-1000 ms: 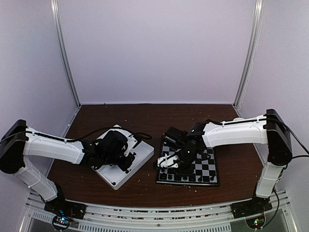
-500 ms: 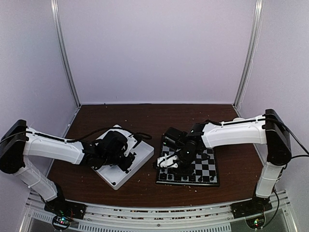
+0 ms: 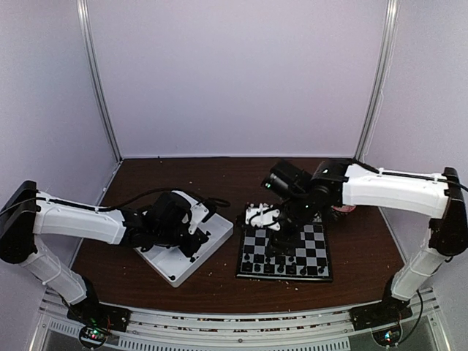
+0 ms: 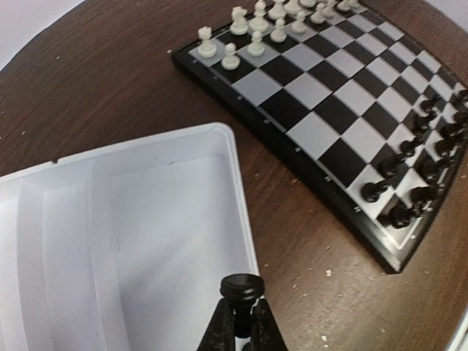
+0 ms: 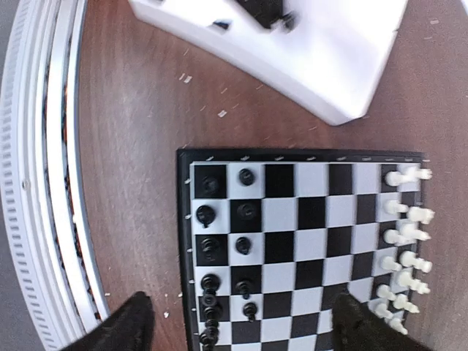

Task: Set up the chess pieces on the board
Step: Place the bishop on f8, then pass from the left arm to the right

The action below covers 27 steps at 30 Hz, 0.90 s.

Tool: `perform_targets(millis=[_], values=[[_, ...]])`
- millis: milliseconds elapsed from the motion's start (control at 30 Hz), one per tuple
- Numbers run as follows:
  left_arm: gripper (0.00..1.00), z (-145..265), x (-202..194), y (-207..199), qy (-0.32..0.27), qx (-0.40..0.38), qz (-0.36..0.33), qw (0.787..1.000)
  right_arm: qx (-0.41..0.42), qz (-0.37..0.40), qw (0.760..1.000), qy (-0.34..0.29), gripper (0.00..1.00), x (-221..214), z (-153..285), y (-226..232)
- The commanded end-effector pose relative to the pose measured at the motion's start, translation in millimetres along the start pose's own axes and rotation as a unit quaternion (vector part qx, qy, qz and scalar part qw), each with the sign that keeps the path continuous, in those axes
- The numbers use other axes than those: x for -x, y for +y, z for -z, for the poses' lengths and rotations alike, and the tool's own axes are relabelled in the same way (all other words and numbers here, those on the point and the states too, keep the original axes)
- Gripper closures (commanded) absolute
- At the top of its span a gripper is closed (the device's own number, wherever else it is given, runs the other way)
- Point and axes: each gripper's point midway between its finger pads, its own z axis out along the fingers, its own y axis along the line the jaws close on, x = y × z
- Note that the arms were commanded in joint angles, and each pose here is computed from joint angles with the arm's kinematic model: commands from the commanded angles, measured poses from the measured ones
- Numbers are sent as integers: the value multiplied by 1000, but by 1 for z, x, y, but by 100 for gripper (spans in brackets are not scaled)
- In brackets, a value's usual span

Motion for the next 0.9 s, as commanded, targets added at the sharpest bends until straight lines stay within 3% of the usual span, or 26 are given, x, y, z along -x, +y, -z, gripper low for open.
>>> perform_targets(millis=[0,100,200,300,400,500,767,867], values=[[100,24,46,-37,-55,-163,13,985,-58,-98,985,-129,0,16,69,-58],[100,35,59,-54,-60,-248,21,967,-7,-134,967,-216,1,24,90,-75],[100,40,69,-63,-55,-308,37,949,18,-87,971,-220,0,28,88,-69],[100,47,75,-81,-34,-384,47,921,30,-23,969,-243,15,43,96,-54],[100,51,76,-95,-2,-444,56,894,19,60,973,-221,31,52,95,-39],[100,56,80,-102,10,-476,60,878,10,127,973,-190,40,57,84,-25],[100,72,91,-116,16,-547,74,834,-26,208,965,-158,40,71,62,-9],[100,72,90,-117,29,-555,80,828,-45,232,962,-138,41,70,54,-8]])
